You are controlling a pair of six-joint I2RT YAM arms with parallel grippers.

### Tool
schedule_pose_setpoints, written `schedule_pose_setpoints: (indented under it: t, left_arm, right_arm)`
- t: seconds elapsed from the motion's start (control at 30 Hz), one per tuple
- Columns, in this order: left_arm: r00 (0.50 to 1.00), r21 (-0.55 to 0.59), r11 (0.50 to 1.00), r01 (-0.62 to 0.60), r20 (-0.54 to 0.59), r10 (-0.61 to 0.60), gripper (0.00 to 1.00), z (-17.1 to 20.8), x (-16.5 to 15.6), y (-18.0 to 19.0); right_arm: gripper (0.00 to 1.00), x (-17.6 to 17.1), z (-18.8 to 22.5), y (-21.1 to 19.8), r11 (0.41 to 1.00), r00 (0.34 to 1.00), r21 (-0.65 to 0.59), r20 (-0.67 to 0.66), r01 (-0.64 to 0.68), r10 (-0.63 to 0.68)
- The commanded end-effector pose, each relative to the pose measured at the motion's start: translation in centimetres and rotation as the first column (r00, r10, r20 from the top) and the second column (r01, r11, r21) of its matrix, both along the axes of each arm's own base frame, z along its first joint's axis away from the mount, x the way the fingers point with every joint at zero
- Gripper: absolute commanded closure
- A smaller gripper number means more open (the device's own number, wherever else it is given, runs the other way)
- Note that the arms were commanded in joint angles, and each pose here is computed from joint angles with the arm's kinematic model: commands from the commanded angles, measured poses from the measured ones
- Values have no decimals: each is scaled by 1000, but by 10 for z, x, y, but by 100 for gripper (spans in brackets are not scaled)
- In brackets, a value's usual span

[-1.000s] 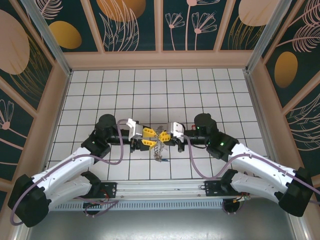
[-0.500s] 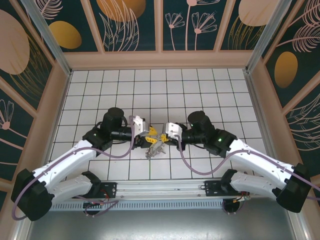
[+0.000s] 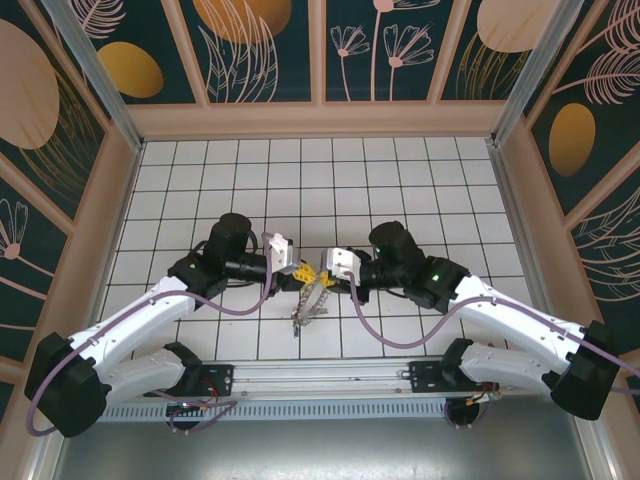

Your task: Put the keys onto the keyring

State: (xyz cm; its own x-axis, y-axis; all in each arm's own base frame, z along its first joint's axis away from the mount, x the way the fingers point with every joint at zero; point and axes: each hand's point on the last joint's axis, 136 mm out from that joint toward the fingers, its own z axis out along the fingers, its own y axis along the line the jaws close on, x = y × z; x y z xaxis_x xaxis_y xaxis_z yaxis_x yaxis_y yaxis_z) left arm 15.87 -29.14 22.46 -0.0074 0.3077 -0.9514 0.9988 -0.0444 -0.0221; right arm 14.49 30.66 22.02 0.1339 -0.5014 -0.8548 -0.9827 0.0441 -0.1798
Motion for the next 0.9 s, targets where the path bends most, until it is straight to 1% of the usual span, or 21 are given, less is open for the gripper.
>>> schedule_pose_setpoints:
  t: [0.0, 0.1, 0.23, 0.27, 0.37, 0.5, 0.67, 0.77, 0.87]
  left_arm:
    - [998, -38, 997, 65, 19, -64, 100, 12, -11, -1]
    - [997, -59, 996, 73, 8, -73, 100, 13, -12, -2]
    - [999, -111, 993, 45, -16, -47, 100, 20, -9, -5]
    - [998, -130, 991, 44, -32, -48, 100, 22, -10, -4]
    - [998, -214, 975, 52, -33, -61, 100, 36, -16, -4]
    - [998, -266, 962, 54, -9, -58, 100, 44, -19, -1]
    - [998, -306, 950, 58, -12, -65, 100, 48, -22, 0]
    - [999, -343, 939, 40, -17, -48, 100, 52, -21, 1]
    - [999, -350, 937, 23, -21, -33, 100, 52, -19, 2]
  right_arm:
    - [100, -1, 21, 7, 999, 999, 47, 31, -26, 24]
    - [100, -1, 27, 9, 996, 999, 83, 33, -27, 24]
    - [100, -1, 36, 5, 988, 999, 152, 36, -19, 14]
    - [99, -2, 37, 2, 985, 999, 172, 31, -14, 9]
    - [88, -3, 36, -6, 978, 1000, 206, 25, -9, 4]
    - [82, -8, 36, -17, 969, 999, 246, 26, -34, 28]
    - [79, -14, 46, -19, 949, 997, 306, 23, -79, 75]
    - [75, -19, 45, -16, 939, 993, 324, 12, -115, 117]
    - [73, -21, 49, -14, 928, 991, 350, 11, -129, 134]
